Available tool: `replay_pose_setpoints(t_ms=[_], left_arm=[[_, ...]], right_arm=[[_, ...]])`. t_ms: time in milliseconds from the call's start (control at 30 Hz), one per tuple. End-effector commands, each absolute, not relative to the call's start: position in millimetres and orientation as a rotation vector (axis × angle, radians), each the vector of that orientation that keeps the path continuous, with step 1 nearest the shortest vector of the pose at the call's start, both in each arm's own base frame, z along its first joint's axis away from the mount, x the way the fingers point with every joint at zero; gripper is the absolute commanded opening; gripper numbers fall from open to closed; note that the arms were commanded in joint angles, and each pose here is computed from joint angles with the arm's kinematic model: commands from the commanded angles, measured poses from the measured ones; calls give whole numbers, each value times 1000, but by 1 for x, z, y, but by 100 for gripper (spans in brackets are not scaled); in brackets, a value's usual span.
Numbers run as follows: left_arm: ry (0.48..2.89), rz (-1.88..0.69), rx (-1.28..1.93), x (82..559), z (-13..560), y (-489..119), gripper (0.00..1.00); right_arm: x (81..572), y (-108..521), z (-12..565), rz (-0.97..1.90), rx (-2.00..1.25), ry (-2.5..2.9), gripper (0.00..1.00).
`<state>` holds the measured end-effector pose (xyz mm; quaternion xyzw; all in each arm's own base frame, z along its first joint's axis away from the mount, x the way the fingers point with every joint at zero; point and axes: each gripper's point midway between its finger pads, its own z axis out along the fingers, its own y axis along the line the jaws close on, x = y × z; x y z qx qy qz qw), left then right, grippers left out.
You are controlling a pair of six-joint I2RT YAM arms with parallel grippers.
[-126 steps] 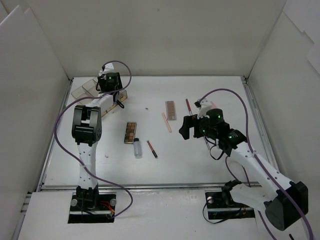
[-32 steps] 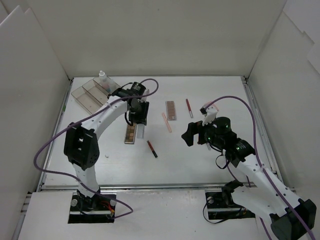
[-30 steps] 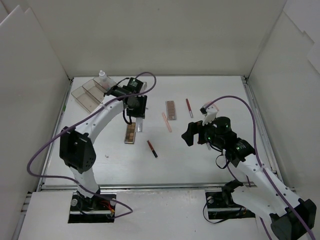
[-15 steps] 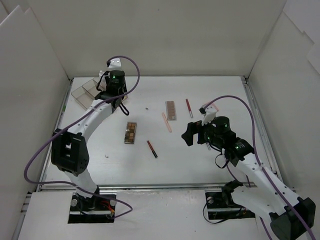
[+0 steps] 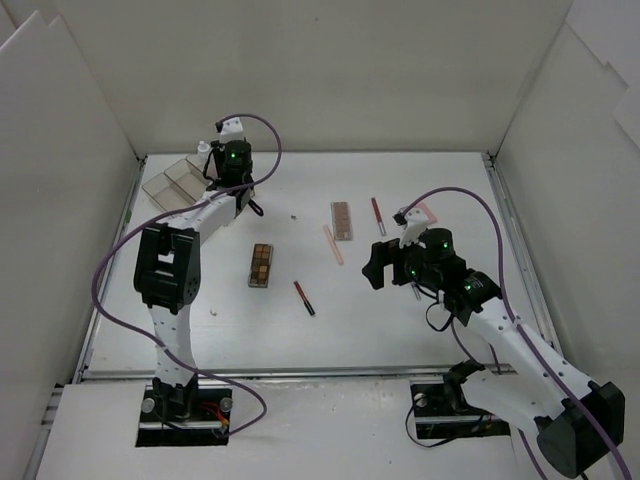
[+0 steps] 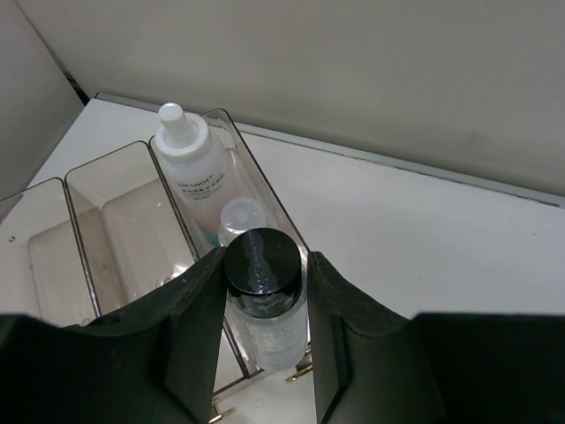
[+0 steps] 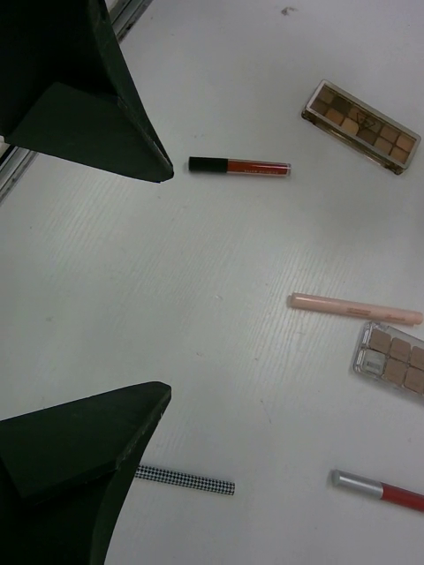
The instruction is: Organize the makeup
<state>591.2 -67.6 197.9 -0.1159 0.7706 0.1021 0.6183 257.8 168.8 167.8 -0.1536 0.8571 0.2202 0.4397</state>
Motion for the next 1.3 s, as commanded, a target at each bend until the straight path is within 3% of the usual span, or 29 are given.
replay_pose_setpoints(t_ms=[0, 533, 800, 1067, 1267], left_arm=[[1547, 194, -324, 610, 276, -56, 0], [1627, 195, -319, 631, 223, -59, 1], [1641, 216, -354, 625, 211, -54, 14], [1681, 234, -347, 620, 199, -52, 20], [1707, 253, -362, 614, 189, -49, 34]], right_arm=[[275, 169, 190, 529, -366, 2058, 94], [281, 160, 184, 508, -335, 2081, 95], [280, 159, 184, 513, -328, 2079, 95], [275, 157, 184, 520, -322, 2074, 95], [274, 158, 185, 531, -322, 2072, 95]])
